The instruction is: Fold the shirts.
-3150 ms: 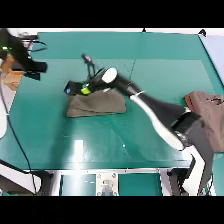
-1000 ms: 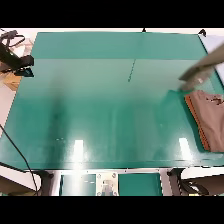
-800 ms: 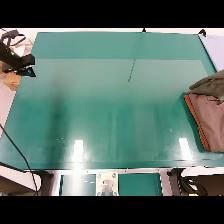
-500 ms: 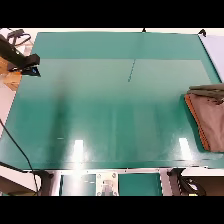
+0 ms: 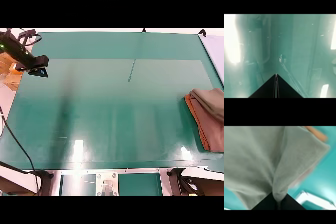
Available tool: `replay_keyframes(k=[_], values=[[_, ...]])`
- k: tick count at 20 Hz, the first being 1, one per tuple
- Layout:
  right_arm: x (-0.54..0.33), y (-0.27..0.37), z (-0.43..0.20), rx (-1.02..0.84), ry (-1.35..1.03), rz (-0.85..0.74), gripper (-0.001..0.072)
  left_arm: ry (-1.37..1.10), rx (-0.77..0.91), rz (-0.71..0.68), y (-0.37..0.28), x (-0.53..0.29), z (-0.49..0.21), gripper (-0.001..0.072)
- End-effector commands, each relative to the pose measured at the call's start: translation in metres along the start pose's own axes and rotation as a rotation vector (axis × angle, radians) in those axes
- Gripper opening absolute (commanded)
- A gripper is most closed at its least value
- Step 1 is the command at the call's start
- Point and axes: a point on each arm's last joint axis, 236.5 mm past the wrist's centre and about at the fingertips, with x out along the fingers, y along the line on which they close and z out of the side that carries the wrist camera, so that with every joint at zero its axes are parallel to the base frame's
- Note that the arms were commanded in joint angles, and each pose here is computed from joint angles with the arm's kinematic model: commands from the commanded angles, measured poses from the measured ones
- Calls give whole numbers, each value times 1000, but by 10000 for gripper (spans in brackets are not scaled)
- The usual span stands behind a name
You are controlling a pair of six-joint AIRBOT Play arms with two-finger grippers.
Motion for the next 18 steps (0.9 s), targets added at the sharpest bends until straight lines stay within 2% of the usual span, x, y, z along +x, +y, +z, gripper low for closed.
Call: replay_keyframes(k=[1, 2, 3, 4, 5, 6, 7, 10, 13, 15, 18], values=[[53, -33, -37, 25, 178, -155, 213, 3, 12, -1, -2, 0, -1, 24], [63, -34, -43, 38, 211, -165, 535, 3, 13, -1, -2, 0, -1, 24], [69, -34, -47, 49, 236, -169, 607, 2, 13, 0, -2, 0, -1, 24], [69, -30, -46, 61, 239, -159, 604, 2, 13, 0, -2, 0, -1, 24], [67, -21, -44, 52, 227, -126, 552, -1, 13, 0, -2, 0, 0, 24], [61, -9, -38, 36, 201, -89, 370, -1, 13, 0, -2, 0, 0, 24], [51, 10, -30, 5, 158, -31, 30, -5, 13, 0, -2, 0, 1, 24], [6, 86, -12, -156, -3, 165, 17, -15, 16, 0, -3, -5, 1, 23], [-29, 173, -31, -344, -147, 346, 16, -38, 46, 0, -19, -19, -9, 23], [-29, 212, -68, -500, -183, 380, 15, -35, 70, -6, -38, -19, -28, 23], [11, 231, -153, -722, -118, 364, 14, -5, 89, -21, -65, -4, -74, 23]])
